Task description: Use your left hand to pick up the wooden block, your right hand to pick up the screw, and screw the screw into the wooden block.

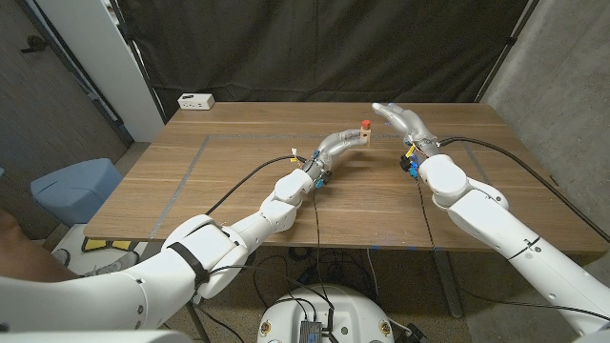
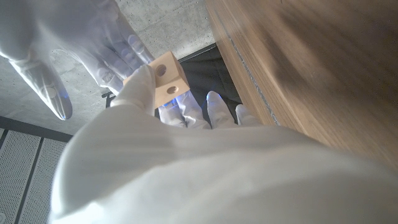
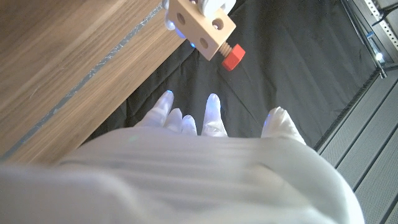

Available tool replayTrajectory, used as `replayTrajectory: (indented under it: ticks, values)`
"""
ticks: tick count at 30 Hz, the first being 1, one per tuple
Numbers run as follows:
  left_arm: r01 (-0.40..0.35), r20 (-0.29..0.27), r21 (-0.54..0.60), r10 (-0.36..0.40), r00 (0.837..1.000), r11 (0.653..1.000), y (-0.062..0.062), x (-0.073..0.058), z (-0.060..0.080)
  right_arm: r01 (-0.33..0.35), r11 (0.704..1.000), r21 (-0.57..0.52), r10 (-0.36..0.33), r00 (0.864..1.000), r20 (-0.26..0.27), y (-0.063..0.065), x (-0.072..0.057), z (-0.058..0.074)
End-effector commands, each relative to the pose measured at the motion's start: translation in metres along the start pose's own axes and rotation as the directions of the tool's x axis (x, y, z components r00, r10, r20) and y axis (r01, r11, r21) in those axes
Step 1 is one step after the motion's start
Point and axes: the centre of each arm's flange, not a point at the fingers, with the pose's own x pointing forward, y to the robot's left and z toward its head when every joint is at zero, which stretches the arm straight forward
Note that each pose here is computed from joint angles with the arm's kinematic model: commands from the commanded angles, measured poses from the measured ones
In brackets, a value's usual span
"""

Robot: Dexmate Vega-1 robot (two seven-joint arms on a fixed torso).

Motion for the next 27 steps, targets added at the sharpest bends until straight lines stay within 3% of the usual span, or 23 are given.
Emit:
replayTrajectory:
  ticks: [1, 27]
  values:
    - [0.000, 0.005, -0.003, 0.000, 1.000, 1.000, -0.002, 0.000, 0.000, -0.006, 0.994, 0.112, 0.005, 1.000, 0.008, 0.010, -0.005, -0.009]
    - [0.015, 0.000, 0.000, -0.015, 1.000, 1.000, -0.003, -0.001, -0.001, 0.005, 0.976, 0.218, -0.011, 1.000, 0.027, 0.022, -0.010, -0.012]
